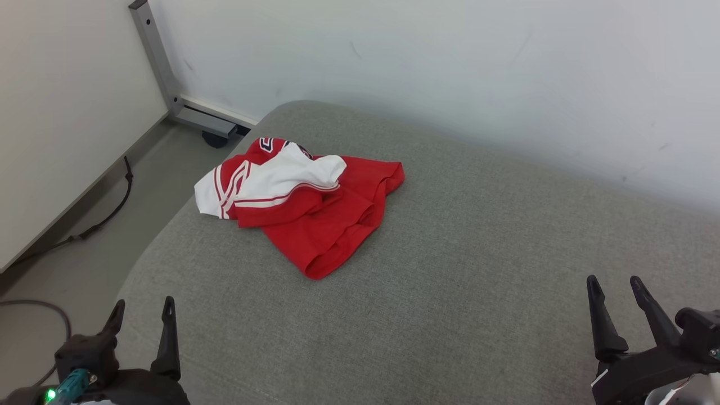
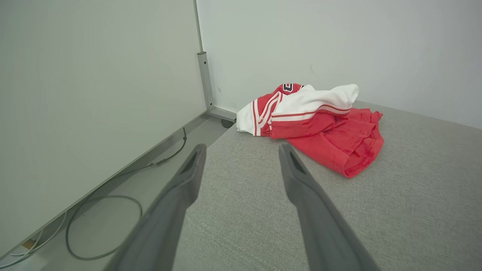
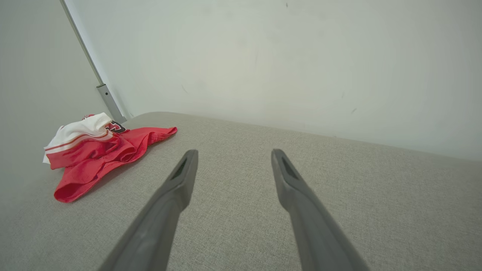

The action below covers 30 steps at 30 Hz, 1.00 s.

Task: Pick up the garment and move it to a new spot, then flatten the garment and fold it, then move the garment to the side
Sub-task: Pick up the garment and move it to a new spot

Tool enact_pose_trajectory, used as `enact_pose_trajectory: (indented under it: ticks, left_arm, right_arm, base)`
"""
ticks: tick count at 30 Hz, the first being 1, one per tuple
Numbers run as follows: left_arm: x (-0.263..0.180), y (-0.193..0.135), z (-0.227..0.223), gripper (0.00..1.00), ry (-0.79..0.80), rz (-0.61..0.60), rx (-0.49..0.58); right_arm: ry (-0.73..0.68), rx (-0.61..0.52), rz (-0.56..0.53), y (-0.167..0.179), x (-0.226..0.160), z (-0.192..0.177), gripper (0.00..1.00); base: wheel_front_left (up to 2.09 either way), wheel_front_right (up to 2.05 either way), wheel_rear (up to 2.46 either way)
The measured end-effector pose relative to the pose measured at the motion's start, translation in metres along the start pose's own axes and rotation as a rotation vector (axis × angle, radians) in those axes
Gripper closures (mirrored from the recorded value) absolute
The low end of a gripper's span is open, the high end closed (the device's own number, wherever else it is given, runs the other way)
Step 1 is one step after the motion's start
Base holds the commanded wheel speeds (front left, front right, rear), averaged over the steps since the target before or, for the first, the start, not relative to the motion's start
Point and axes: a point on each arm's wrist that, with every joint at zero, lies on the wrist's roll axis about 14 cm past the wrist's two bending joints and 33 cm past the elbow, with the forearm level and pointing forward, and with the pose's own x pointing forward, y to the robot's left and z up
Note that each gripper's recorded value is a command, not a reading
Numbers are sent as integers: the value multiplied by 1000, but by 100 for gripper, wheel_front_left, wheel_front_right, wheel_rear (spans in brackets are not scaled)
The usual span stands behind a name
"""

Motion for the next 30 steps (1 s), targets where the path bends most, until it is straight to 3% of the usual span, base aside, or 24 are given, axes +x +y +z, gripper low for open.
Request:
enact_pose_trajectory:
  ticks: [7,11,23,30]
  left_arm:
    - [0,-3,-1,0,3,1,-35]
    - [9,-21,2,0,7,-77,-75]
    - [82,-62,62,0,-42,-269,-109]
    - [132,-82,65,0,72,-317,-98]
  right_arm:
    - [40,0,1,-1,2,-12,0]
    - [43,0,-8,-4,2,-13,0]
    - [37,-13,-21,-12,3,-9,0]
    - [47,-28,-68,-38,3,-10,0]
  base:
    - [0,0,0]
    - [0,0,0]
    - [0,0,0]
    - [0,0,0]
